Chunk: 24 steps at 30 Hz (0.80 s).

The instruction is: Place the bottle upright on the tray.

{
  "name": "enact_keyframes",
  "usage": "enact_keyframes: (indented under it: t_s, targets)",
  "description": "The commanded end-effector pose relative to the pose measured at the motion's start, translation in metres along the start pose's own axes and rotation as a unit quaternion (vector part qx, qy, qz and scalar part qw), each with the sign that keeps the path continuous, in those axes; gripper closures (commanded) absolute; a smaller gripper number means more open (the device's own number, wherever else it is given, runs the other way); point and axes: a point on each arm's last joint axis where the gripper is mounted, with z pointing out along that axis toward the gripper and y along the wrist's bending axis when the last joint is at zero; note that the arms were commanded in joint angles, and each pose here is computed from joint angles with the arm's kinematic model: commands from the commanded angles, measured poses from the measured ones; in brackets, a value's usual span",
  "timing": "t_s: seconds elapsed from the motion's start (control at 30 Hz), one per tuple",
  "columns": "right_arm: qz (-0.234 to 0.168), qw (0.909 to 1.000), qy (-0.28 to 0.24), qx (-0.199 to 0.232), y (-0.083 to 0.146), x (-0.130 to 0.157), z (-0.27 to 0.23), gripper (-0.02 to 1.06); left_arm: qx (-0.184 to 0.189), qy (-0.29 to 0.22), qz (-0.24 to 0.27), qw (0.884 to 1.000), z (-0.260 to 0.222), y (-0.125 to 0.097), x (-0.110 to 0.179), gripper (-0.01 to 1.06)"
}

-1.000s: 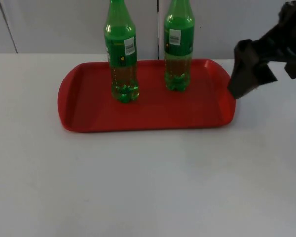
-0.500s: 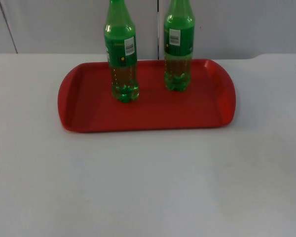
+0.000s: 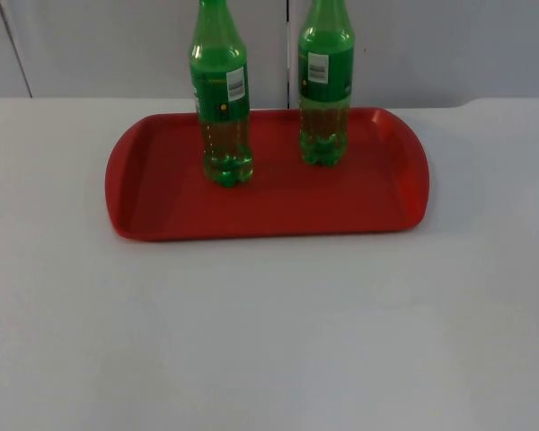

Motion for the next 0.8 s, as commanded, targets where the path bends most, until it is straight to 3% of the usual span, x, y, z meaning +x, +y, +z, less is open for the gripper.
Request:
enact_keyframes:
  t_s: [0.0, 0.77]
  targets:
    - [0.000, 1.0000, -0.005, 0.000, 0.000, 0.009, -0.007, -0.01, 0.000, -0.001, 0.004, 1.000, 0.001, 0.001, 0.001, 0.00]
    - [-0.005, 0.9989, -0.047, 0.001, 0.001, 0.081, -0.068, -0.01, 0.000, -0.001, 0.004, 1.000, 0.001, 0.001, 0.001, 0.00]
